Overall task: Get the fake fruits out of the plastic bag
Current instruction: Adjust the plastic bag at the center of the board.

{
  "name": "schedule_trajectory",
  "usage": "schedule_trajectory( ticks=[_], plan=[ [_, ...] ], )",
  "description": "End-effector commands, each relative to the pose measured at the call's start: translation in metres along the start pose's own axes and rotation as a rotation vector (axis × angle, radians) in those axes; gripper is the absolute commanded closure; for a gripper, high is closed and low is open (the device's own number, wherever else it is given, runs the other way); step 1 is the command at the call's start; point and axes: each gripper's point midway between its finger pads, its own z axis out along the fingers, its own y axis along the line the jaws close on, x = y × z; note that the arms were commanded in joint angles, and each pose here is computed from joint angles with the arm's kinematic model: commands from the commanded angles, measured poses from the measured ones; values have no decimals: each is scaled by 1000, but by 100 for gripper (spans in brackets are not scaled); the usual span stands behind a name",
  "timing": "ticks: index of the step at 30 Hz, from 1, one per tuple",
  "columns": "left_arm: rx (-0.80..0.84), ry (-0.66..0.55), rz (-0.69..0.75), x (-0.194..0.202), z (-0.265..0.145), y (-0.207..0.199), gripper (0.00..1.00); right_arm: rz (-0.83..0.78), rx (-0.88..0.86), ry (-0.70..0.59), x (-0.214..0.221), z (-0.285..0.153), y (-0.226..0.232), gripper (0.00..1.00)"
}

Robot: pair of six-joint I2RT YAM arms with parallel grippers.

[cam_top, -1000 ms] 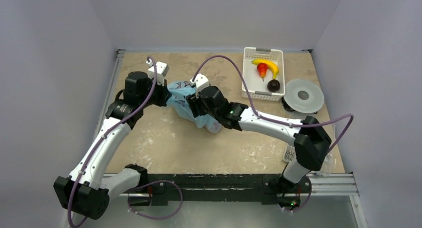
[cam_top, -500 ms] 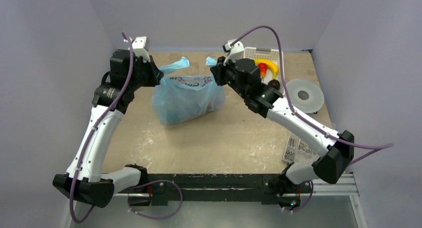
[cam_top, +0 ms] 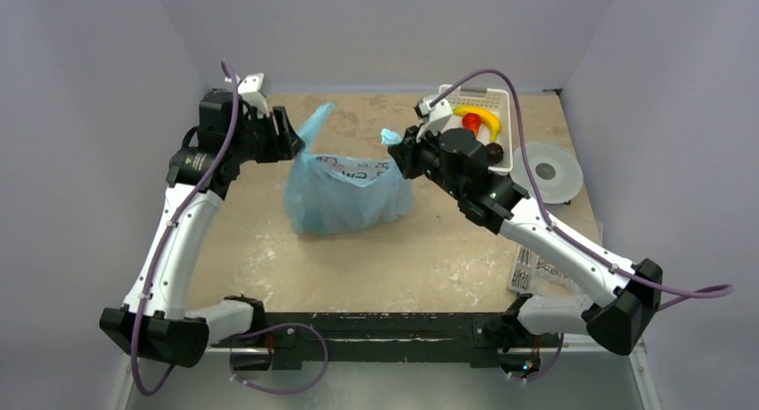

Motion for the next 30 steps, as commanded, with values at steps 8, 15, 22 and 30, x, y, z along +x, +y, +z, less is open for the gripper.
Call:
schedule_trajectory(
  ticks=[8,15,22,30],
  plan=[
    [187,-32,-207,94,-102,-29,15,102,-176,106,61,-34,28,88],
    [298,15,-268,121,-138,-52,23,120,-183,107,59,-34,31,80],
    [348,54,165,102,-146,-74,22,79,-218,118,46,-37,39,78],
    [407,-108,909,59,-92,-106,17,72,-272,126,33,-33,51,85]
  ],
)
